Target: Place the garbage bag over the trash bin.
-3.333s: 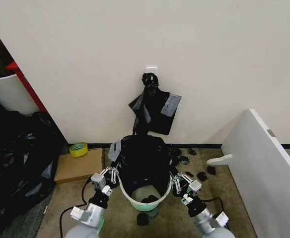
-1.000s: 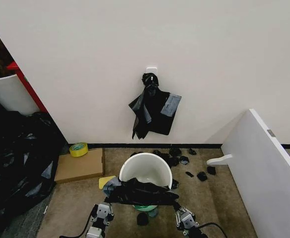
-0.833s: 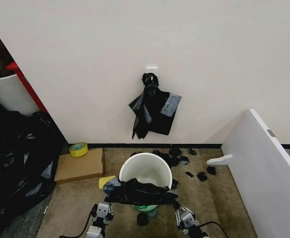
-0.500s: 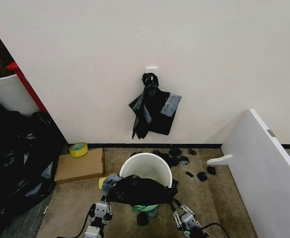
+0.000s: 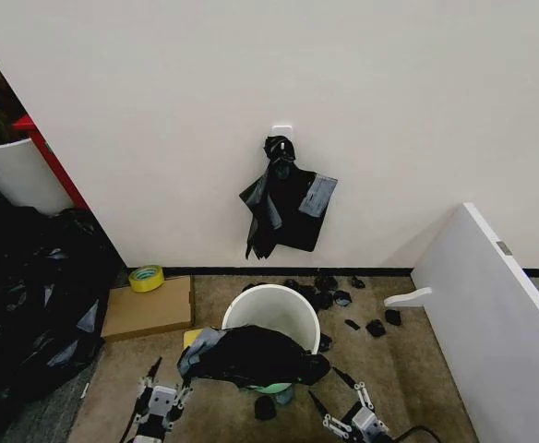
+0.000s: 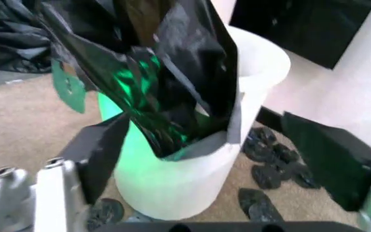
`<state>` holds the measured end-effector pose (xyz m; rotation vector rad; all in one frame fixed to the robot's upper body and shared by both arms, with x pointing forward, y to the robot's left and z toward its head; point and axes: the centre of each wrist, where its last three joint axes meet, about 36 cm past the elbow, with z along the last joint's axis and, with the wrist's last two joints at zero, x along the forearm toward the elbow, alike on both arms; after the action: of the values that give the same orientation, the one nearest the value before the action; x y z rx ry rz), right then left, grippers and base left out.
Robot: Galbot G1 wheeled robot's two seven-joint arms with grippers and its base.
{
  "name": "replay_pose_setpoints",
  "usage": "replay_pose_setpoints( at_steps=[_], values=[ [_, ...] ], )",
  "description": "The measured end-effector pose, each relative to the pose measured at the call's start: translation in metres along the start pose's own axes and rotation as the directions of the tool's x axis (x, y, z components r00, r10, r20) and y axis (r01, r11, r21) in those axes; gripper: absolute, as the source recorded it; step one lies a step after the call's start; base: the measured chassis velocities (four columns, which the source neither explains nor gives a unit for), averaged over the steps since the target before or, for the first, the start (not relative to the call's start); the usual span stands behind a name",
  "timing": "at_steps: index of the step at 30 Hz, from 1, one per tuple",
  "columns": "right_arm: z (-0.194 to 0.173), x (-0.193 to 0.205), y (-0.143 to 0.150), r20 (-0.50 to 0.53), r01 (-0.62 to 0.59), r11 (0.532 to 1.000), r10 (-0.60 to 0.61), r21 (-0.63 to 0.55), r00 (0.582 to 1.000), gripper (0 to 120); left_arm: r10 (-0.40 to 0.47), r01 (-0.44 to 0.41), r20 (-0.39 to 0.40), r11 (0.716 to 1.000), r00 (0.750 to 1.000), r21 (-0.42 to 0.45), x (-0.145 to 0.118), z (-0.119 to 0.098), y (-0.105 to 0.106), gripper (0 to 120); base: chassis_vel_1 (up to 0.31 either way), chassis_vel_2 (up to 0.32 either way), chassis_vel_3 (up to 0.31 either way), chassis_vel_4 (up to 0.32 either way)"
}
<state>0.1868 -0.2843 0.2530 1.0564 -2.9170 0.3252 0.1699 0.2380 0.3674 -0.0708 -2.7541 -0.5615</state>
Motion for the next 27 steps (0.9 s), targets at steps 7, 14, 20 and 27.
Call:
replay_pose_setpoints(
  at_steps=[7, 14, 20, 27],
  values=[
    [-0.012, 0.007, -0.009, 0.066, 0.075, 0.997, -0.077, 0.023, 0.995, 100, 0.012, -0.013, -0.011, 0.999, 1.0, -0.052, 0.023, 0.005, 0.001, 100, 0.0, 0.0, 0.0, 0.0],
    [-0.019, 0.004, -0.009, 0.103, 0.107, 0.994, -0.11, 0.038, 0.989, 100, 0.153, -0.155, 0.069, 0.988, 0.986, 0.02, 0.014, 0.021, 0.01, 100, 0.0, 0.0, 0.0, 0.0],
    [-0.043, -0.012, -0.014, 0.198, 0.088, 0.996, -0.084, -0.011, 0.977, 100, 0.311, -0.329, 0.243, 0.943, 0.919, 0.039, 0.008, 0.034, 0.013, 100, 0.0, 0.0, 0.0, 0.0],
    [-0.092, -0.044, -0.035, 0.253, 0.041, 0.978, 0.013, -0.207, 0.967, 100, 0.308, -0.363, 0.497, 0.931, 0.811, 0.016, -0.007, 0.016, 0.008, 100, 0.0, 0.0, 0.0, 0.0]
  ],
)
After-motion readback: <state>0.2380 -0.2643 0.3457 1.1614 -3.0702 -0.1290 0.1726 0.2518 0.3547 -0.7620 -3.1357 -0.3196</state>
